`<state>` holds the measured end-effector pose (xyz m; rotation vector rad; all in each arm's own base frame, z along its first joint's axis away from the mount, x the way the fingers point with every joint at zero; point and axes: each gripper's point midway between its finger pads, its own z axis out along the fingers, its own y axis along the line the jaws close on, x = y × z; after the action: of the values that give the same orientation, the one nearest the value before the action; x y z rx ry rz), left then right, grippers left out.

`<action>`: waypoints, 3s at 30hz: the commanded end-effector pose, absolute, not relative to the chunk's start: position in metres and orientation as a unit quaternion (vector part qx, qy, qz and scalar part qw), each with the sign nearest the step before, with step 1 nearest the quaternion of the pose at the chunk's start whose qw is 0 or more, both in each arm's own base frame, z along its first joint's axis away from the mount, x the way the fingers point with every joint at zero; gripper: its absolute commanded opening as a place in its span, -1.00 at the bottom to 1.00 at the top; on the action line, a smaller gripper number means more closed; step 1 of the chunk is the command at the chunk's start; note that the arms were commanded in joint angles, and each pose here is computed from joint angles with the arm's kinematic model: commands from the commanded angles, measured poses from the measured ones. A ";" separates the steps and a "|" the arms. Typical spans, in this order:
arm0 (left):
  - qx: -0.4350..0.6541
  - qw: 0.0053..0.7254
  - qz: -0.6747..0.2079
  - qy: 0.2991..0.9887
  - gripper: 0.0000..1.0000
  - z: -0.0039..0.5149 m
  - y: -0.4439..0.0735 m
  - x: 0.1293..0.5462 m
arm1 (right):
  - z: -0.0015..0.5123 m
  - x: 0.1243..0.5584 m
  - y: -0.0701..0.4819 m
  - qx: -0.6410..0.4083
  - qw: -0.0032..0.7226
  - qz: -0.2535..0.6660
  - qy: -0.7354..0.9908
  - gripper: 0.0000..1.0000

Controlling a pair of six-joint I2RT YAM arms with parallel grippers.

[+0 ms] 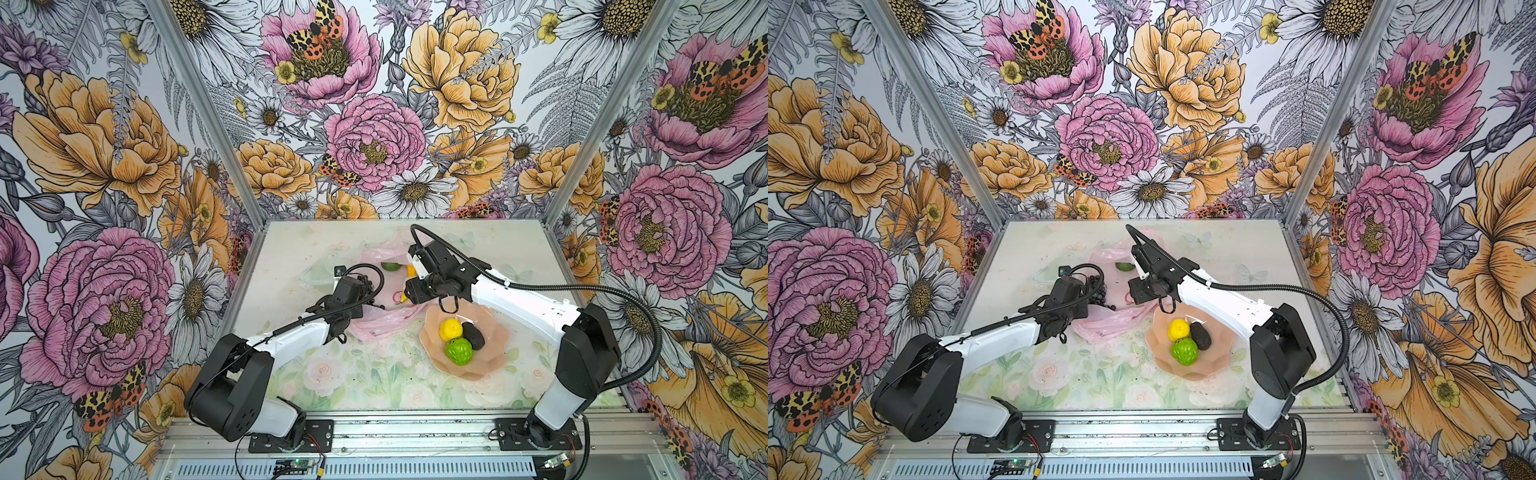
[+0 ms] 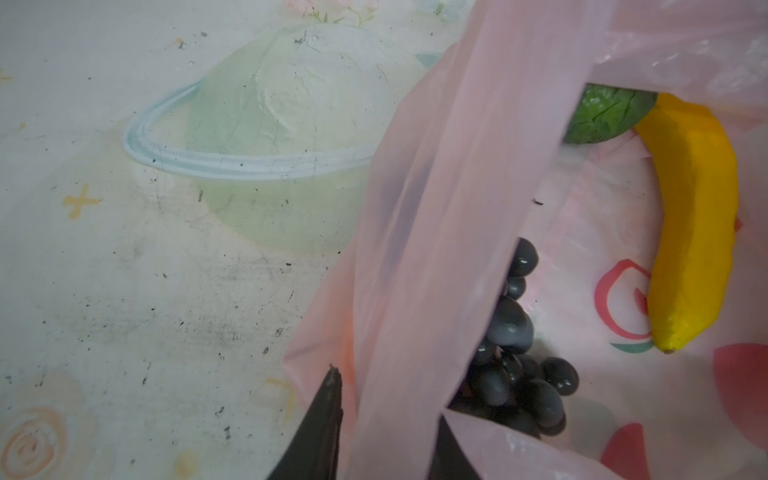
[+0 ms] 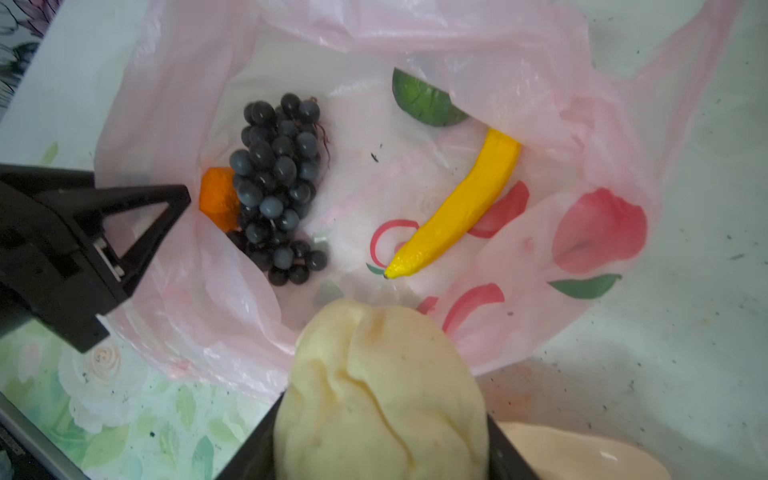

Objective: Take the fake fruits out of the plastic bag
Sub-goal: 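Carry the pear with the right gripper over the bowl beside the lemon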

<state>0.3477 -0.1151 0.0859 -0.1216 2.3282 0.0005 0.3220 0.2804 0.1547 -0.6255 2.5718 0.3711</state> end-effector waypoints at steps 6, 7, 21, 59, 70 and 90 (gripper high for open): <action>-0.055 0.404 0.001 0.913 -0.44 0.089 -0.110 0.349 | 0.146 0.278 0.227 -0.292 0.161 0.056 0.941 -0.14; -0.055 0.403 0.002 0.913 -0.44 0.089 -0.110 0.349 | 0.144 0.274 0.224 -0.295 0.152 0.051 0.942 -0.16; -0.056 0.404 0.004 0.913 -0.44 0.089 -0.109 0.350 | 0.123 0.235 0.223 -0.374 0.093 0.019 0.923 -0.18; -0.058 0.404 0.005 0.913 -0.44 0.089 -0.107 0.350 | 0.094 0.216 0.218 -0.410 0.041 -0.054 0.910 0.33; -0.057 0.404 0.004 0.913 -0.44 0.089 -0.108 0.350 | 0.101 0.214 0.219 -0.410 0.049 -0.050 0.909 0.48; -0.056 0.403 0.005 0.914 -0.44 0.089 -0.108 0.350 | 0.104 0.216 0.215 -0.406 0.065 -0.069 0.909 0.36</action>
<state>0.3483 -0.1131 0.0859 -0.1283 2.3278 0.0033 0.2102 0.2160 0.0932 -1.2722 2.7858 -0.1837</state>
